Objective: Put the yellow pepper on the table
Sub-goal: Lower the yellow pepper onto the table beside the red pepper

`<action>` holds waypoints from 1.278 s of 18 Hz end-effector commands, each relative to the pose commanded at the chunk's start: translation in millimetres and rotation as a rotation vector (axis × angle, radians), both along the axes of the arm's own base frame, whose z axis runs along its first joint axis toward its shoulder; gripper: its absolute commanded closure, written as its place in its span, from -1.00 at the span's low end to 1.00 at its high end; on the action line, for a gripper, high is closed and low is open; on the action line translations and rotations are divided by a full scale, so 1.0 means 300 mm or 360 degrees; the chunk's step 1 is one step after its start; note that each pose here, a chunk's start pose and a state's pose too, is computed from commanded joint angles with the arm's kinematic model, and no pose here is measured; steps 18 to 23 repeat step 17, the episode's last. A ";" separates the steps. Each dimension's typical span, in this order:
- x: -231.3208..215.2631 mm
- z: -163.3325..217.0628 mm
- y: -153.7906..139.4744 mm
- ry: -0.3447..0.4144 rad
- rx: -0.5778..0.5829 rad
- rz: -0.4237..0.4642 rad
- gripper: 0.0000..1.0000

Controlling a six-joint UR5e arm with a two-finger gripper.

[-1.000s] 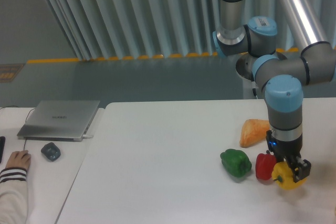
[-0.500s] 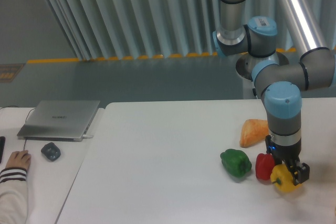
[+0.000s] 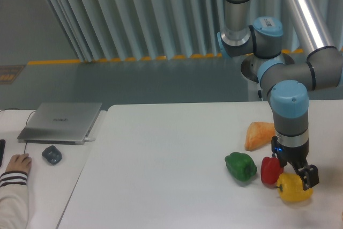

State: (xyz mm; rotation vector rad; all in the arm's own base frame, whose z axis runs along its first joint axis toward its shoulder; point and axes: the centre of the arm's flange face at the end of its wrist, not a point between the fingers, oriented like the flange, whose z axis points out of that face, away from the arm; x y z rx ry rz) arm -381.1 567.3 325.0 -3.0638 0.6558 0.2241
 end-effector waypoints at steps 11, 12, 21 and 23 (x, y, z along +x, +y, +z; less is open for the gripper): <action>-0.011 0.177 -0.068 0.0070 -0.0213 -0.0561 -1.00; -0.016 0.182 -0.076 0.0060 -0.0219 -0.0569 -1.00; -0.003 0.204 -0.109 -0.0013 -0.0275 -0.0594 -1.00; -0.003 0.204 -0.109 -0.0013 -0.0275 -0.0594 -1.00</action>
